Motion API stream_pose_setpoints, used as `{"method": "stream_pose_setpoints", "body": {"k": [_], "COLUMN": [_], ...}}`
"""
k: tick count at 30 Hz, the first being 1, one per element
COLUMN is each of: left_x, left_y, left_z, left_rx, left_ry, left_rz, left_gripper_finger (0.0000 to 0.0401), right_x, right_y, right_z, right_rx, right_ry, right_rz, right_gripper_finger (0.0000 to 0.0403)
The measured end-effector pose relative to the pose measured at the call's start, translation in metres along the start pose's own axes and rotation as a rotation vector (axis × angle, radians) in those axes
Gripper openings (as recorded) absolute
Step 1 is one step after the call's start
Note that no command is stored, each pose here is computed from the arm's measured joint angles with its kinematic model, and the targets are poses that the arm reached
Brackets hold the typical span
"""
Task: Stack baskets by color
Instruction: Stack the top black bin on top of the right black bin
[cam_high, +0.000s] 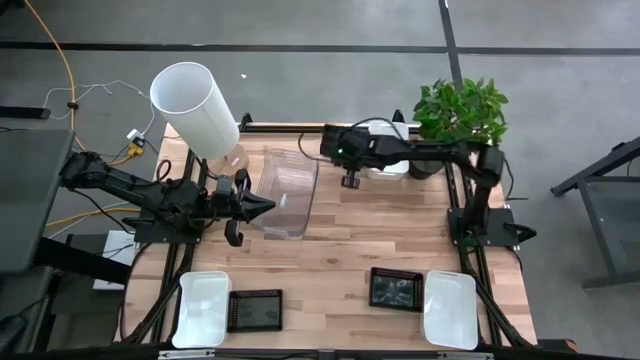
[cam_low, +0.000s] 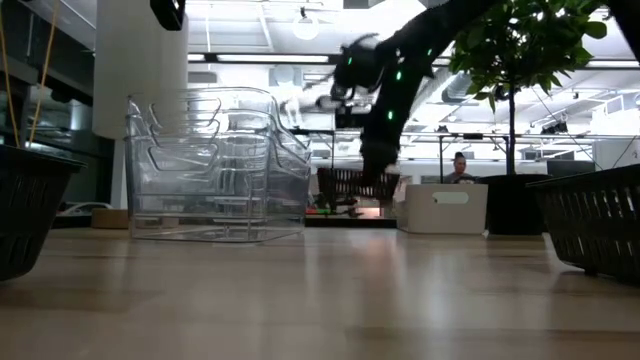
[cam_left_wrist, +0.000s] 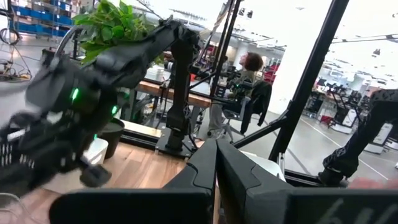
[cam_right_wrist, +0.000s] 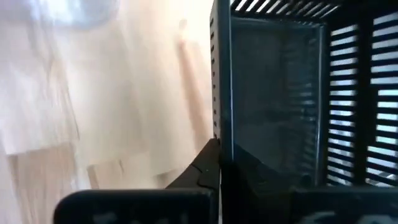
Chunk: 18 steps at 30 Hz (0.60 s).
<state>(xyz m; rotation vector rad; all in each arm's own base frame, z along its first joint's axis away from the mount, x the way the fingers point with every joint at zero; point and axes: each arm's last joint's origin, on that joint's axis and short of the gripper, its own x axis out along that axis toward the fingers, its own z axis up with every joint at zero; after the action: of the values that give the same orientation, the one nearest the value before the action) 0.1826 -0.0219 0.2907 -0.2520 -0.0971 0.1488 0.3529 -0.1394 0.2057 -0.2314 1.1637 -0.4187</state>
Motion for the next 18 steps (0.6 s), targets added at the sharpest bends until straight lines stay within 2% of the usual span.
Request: {"method": "stream_pose_setpoints", "body": {"k": [4, 9, 14, 18], "left_x": [0.000, 0.000, 0.000, 0.000], "left_y": [0.000, 0.000, 0.000, 0.000], "left_z": [0.000, 0.000, 0.000, 0.000], "left_rx": [0.000, 0.000, 0.000, 0.000], "left_ry": [0.000, 0.001, 0.001, 0.001], "left_rz": [0.000, -0.003, -0.003, -0.003], "left_gripper_finger": [0.0000, 0.0000, 0.0000, 0.0000], "right_x": [-0.037, -0.080, -0.121, -0.161], "right_y": [-0.013, -0.010, 0.016, 0.051], "right_z": [0.004, 0.010, 0.014, 0.013], "right_rx": [0.083, 0.168, 0.163, 0.149], "right_ry": [-0.101, -0.243, -0.357, -0.453], "right_rz": [-0.044, -0.039, 0.026, 0.172], "right_gripper_finger": [0.0001, 0.0000, 0.0000, 0.0000]}}
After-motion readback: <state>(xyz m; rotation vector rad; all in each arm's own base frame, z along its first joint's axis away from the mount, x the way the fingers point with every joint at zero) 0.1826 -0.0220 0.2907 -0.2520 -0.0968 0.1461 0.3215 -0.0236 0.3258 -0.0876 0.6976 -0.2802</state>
